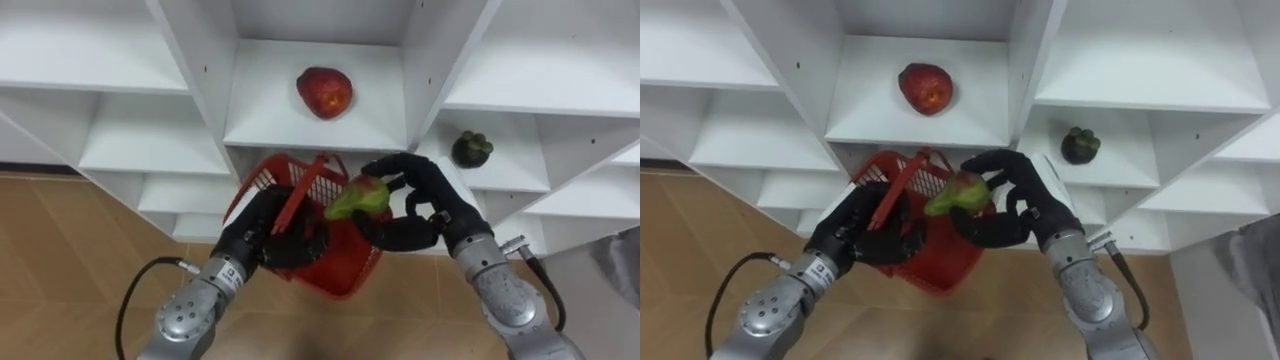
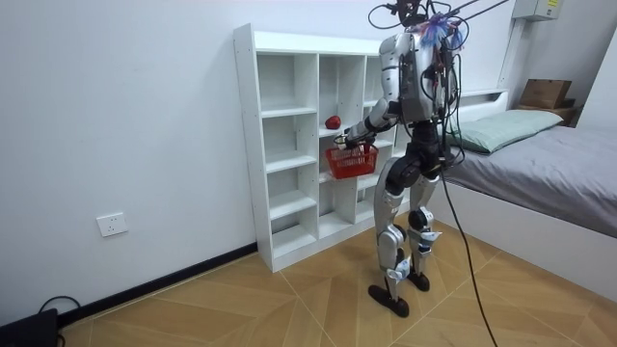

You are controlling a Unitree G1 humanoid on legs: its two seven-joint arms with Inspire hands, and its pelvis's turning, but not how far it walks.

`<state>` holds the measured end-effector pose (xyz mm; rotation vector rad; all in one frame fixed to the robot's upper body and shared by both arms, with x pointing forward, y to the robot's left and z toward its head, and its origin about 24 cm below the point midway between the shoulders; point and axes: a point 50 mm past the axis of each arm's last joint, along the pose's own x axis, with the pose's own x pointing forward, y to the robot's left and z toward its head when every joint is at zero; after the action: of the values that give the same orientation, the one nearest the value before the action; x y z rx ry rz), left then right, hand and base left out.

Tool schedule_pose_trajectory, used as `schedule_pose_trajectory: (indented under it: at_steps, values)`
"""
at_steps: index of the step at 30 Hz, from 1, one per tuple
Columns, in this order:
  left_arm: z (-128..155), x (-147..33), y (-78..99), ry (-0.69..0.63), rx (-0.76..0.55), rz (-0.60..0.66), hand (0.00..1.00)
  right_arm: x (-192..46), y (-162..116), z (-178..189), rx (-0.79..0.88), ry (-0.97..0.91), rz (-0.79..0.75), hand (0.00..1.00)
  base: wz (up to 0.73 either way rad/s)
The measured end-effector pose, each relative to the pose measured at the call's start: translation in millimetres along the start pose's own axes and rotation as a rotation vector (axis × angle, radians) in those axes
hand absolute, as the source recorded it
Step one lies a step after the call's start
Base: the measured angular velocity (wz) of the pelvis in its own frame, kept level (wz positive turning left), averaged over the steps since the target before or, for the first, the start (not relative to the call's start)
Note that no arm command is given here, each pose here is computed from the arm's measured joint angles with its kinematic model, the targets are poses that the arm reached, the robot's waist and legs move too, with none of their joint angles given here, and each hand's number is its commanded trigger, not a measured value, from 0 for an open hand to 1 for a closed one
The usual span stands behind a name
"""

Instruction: Collect fruits from the closet

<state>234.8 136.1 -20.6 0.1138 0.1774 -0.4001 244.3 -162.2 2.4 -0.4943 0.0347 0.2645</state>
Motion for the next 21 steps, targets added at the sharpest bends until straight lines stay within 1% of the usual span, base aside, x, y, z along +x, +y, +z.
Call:
schedule_pose_trajectory:
  at_steps: [7,13,21]
  values:
    - [11.6,1.1,-2.2,-0.048,0.017,-0.036,1.0,-0.7,-1.5,-0.5,-0.021,-0.001,-0.023,0.0,0.0]
    - [13.5,-0.4,-4.7,-0.054,0.034,-0.073,1.0,-1.5,0.8,-0.5,-0.035,-0.005,-0.011,0.0,0.0]
    - [13.6,-0.8,-4.2,-0.056,0.037,-0.082,1.0,-1.6,1.4,0.0,-0.035,-0.011,-0.012,0.0,-0.01]
